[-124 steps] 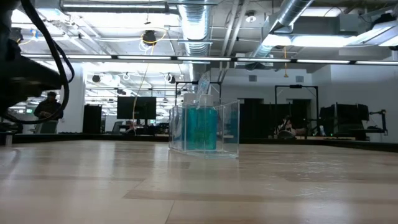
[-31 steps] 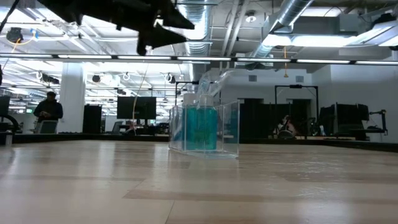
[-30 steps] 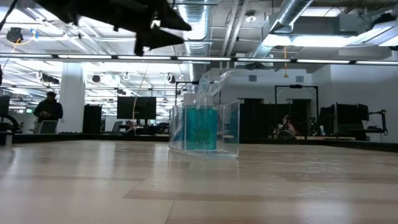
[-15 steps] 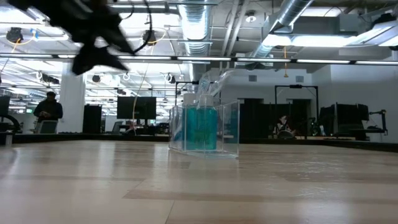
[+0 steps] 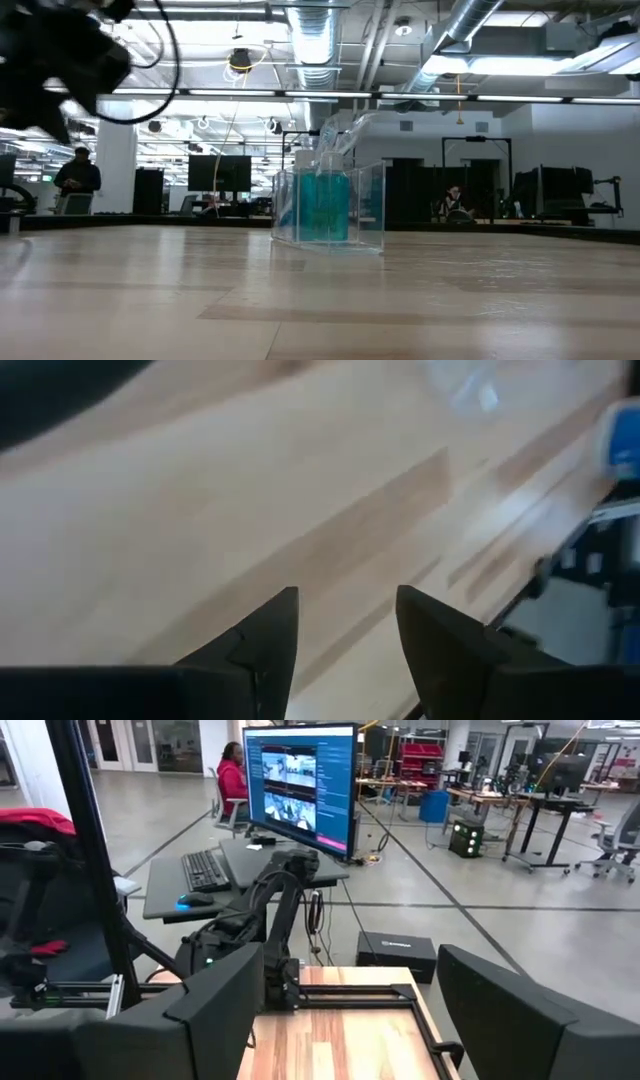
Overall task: Pick & Place toothbrushing station
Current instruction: Put the blue toothbrush into the transparent organizer
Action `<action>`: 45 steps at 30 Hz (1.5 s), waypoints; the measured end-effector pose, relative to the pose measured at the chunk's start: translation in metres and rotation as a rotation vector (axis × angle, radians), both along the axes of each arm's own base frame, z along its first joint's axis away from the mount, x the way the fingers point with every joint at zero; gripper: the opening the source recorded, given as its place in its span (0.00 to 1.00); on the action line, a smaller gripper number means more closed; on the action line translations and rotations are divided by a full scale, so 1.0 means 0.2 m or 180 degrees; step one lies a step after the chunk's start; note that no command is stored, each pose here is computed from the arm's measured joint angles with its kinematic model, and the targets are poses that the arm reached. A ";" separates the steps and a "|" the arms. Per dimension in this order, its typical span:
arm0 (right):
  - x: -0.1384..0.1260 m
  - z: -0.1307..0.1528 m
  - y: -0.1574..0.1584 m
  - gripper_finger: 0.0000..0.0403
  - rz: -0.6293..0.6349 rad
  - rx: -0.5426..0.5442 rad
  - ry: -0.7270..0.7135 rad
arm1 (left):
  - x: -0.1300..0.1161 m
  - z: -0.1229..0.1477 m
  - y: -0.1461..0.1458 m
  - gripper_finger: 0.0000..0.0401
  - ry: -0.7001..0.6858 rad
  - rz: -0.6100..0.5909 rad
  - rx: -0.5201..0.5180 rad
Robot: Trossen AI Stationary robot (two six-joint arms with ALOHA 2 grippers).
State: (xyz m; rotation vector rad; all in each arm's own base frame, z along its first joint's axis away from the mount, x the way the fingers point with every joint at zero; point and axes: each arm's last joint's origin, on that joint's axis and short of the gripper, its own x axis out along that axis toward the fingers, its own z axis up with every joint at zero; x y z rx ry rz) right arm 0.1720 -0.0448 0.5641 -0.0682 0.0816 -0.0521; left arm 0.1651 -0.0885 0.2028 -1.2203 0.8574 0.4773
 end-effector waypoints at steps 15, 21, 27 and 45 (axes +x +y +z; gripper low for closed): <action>0.03 -0.01 -0.01 0.72 0.0090 -0.0055 0.0060 | -0.12 -0.06 -0.05 0.41 0.0884 0.0168 -0.0297; 0.05 -0.02 -0.01 0.72 0.0099 -0.0044 0.0098 | -0.12 -0.07 -0.05 0.41 0.0946 0.0155 -0.0329; 0.07 -0.03 -0.02 0.72 0.0154 -0.0049 0.0139 | -0.15 -0.08 -0.07 0.41 0.1064 0.0203 -0.0366; 0.10 -0.04 -0.02 0.72 0.0166 -0.0011 0.0167 | -0.20 -0.22 -0.08 0.41 0.1348 0.0273 -0.0516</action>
